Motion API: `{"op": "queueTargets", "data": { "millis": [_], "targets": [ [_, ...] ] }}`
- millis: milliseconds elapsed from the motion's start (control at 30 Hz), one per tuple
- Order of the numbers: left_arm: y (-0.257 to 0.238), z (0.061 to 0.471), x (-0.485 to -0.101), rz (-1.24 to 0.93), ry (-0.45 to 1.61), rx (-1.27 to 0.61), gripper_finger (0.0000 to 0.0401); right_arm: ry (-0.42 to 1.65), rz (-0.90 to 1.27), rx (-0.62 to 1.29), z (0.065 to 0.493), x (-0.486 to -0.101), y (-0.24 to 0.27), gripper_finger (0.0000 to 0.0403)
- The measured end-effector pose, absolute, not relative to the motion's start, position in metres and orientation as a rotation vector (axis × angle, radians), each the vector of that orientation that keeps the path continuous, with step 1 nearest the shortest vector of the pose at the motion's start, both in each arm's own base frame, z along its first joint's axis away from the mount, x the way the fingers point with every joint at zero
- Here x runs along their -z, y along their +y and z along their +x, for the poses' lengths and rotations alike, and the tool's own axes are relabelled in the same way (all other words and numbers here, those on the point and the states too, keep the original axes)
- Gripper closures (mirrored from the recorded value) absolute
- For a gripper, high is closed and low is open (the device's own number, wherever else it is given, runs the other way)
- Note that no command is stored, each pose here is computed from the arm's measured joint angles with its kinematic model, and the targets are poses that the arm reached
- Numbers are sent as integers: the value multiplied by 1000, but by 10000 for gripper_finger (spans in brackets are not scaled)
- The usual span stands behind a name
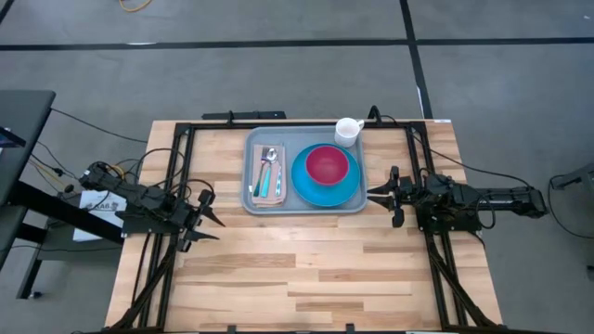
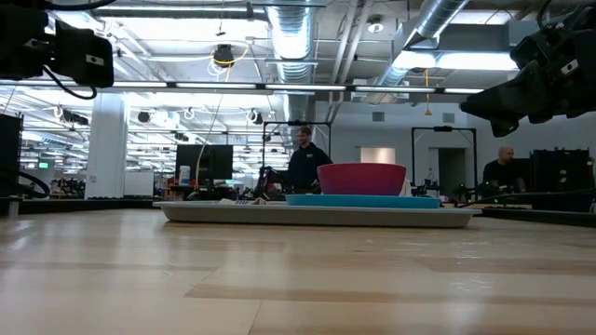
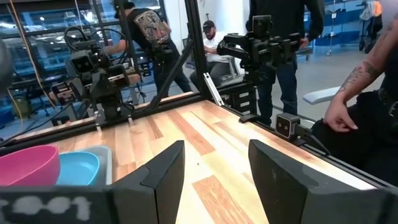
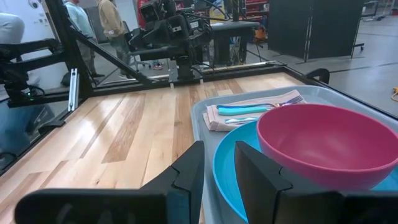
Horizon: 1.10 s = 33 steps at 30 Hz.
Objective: Set up tray
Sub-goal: Return to Home Position
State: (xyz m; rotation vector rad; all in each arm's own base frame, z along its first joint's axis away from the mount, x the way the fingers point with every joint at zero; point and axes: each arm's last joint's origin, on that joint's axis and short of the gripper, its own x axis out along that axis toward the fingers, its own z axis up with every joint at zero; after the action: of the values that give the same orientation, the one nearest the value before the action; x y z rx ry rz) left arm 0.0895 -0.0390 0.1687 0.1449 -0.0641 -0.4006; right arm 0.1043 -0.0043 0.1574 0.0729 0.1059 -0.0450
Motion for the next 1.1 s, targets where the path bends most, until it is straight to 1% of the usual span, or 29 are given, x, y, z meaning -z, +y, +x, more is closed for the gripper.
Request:
{"op": "queueTargets", "data": {
  "millis": [833,1000,1100],
  "targets": [
    [-39,90,-168,110,-56,397,232,106,73,45,104,-157,-4,321],
    [-38,90,-169,178,-70,374,232,106,73,45,104,-157,-4,321],
    [-37,90,-169,176,-72,344,232,106,73,45,104,-157,-4,321]
  ]
}}
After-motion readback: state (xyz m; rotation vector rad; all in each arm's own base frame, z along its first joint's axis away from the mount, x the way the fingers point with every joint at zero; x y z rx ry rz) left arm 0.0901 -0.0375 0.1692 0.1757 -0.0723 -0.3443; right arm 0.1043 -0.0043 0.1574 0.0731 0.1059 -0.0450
